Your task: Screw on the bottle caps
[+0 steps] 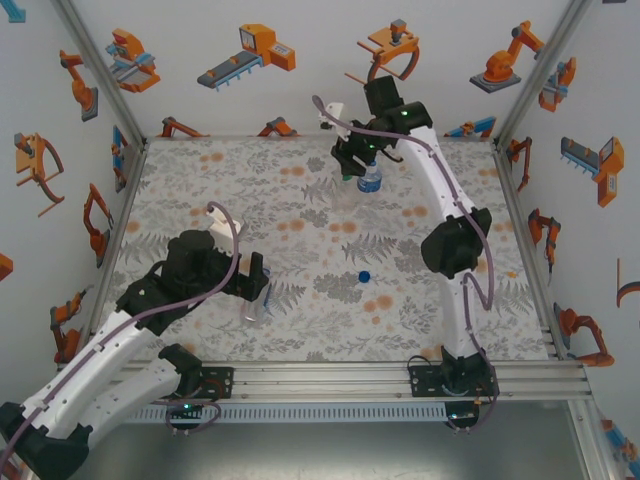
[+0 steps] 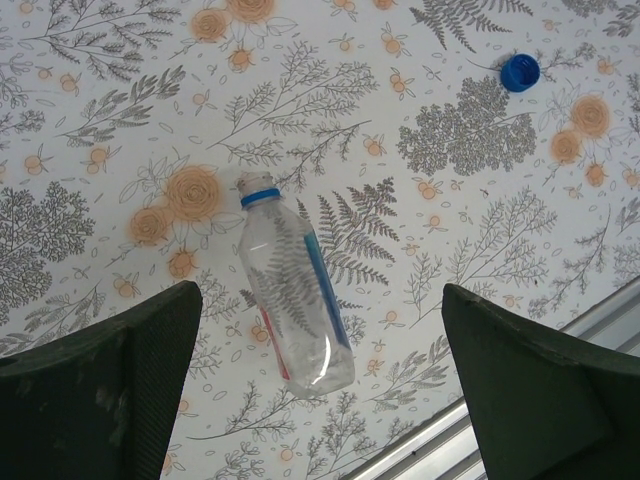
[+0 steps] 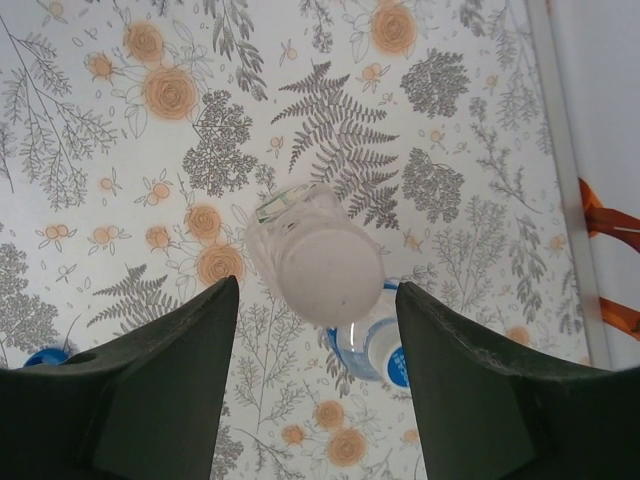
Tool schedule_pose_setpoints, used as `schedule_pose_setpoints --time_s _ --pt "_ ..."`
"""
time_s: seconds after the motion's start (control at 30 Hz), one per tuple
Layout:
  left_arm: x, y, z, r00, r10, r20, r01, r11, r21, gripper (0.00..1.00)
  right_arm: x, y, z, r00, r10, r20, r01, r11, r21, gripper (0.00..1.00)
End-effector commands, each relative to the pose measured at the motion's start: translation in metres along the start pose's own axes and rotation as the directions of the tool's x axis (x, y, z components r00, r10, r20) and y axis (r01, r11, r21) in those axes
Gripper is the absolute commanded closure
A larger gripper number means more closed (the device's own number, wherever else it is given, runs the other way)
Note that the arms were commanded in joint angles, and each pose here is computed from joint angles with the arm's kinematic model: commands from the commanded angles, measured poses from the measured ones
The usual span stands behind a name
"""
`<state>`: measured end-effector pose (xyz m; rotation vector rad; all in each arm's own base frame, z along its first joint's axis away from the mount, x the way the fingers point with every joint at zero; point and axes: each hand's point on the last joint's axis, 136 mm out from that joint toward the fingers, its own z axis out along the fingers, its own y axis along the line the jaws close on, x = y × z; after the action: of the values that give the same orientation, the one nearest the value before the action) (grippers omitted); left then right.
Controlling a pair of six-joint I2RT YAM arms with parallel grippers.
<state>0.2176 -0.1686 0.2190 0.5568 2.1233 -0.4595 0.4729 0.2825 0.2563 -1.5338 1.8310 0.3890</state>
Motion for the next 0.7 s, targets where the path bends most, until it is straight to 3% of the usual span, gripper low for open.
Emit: schedule_pose_setpoints --time_s 0.0,0.23,0.47,0.67 --pt "0.007 0.001 0.004 0.999 -0.043 -0.032 0.043 0.999 0.002 0.03 -0.029 0.001 -0.048 0.998 -0.001 0.067 -0.004 0.997 0.076 0.40" --pt "0.022 0.005 0.012 0.990 -0.092 -0.111 0.089 0.996 -0.033 0.03 -0.030 0.011 -0.076 0.979 0.172 0.110 -0.189 0.968 0.167 0.41" --pt "0.041 0.026 0.014 0.974 -0.171 -0.150 0.147 0.977 -0.156 0.03 -0.018 0.048 -0.096 0.888 0.392 0.240 -0.435 0.885 0.164 0.42" --pt "0.058 0.026 0.021 0.954 -0.206 -0.217 0.169 0.970 -0.175 0.00 0.006 0.088 -0.105 0.830 0.480 0.285 -0.534 0.832 0.152 0.42"
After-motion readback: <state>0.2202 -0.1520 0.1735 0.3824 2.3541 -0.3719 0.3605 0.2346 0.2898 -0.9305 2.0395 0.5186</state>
